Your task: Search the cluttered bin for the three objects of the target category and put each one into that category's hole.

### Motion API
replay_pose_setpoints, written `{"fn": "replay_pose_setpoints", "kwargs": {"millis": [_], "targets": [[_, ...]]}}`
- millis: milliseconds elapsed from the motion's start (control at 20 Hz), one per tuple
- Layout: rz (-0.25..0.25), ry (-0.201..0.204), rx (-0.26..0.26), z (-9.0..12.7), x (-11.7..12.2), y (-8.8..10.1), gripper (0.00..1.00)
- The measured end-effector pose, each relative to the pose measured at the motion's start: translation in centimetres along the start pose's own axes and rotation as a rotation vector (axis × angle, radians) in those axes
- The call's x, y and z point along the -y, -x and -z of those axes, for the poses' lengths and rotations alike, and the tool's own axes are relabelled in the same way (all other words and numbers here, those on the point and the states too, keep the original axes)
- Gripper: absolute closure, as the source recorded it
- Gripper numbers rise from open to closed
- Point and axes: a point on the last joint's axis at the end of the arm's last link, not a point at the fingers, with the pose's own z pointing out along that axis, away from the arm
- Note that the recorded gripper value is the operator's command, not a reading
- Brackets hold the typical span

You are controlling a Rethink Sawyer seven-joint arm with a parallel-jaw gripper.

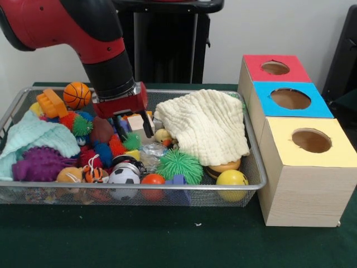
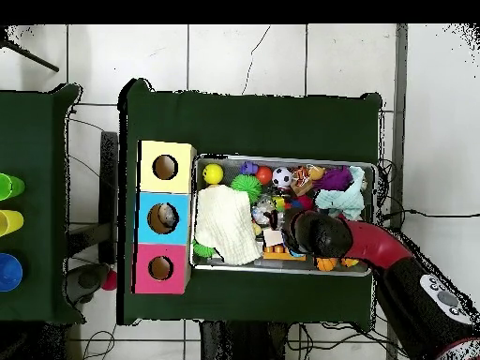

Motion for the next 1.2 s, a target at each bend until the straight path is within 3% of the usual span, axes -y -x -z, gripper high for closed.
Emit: {"fn": "replay_pose_setpoints", "kwargs": {"millis": [550,900,1200], "targets": [[-0.003,0.004,-0.002,-0.1,-0.1,0.0,0.0],[0.029,-0.014,0.001,0.2,-0.8,0.4,0.0],[0.081,-0.055,0.013,1.8,-2.3,1.9,0.0]]}}
